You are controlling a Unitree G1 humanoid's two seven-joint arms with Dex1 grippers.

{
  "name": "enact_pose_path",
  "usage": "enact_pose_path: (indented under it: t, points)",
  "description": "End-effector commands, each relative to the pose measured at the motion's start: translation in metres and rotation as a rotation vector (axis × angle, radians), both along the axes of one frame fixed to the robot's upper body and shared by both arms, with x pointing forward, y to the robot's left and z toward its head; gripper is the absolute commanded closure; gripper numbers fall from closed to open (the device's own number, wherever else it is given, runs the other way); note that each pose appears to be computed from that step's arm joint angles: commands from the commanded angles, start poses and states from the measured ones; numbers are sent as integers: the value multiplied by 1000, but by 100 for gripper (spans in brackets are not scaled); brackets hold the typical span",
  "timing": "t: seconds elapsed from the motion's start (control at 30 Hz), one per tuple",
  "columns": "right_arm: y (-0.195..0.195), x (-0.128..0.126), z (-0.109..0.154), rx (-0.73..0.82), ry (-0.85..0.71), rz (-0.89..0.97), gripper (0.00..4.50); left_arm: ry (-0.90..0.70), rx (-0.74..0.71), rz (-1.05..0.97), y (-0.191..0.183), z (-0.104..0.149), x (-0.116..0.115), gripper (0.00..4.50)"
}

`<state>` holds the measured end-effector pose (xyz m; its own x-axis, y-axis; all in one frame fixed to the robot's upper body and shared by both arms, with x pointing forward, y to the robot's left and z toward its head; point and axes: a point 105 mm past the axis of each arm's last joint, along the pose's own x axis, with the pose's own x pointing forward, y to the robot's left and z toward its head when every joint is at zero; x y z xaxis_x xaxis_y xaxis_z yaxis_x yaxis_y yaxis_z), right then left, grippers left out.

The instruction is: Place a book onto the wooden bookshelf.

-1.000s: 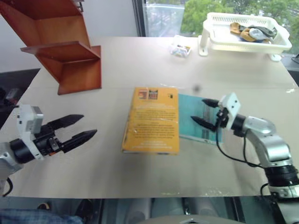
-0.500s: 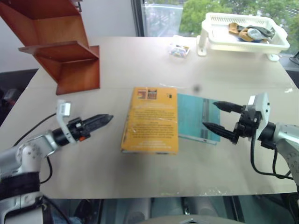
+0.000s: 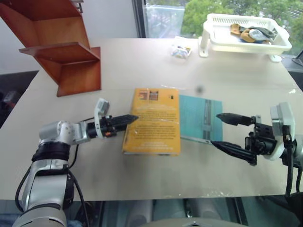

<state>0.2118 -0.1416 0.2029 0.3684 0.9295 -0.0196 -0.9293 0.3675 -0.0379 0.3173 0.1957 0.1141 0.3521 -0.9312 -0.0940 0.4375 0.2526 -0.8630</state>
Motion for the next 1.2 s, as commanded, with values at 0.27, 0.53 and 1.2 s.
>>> enact_pose_path:
  t: [0.27, 0.53, 1.2]
  points:
    - [0, -6, 16, -12, -86, 10, 0, 45, -87, -61, -3, 8, -5, 11]
    - [-5, -2, 16, -44, -99, 18, 0, 73, -104, -64, 6, 9, -16, 332]
    - [-69, 23, 32, 51, -42, -71, 0, -767, 256, 72, -29, 140, -29, 425]
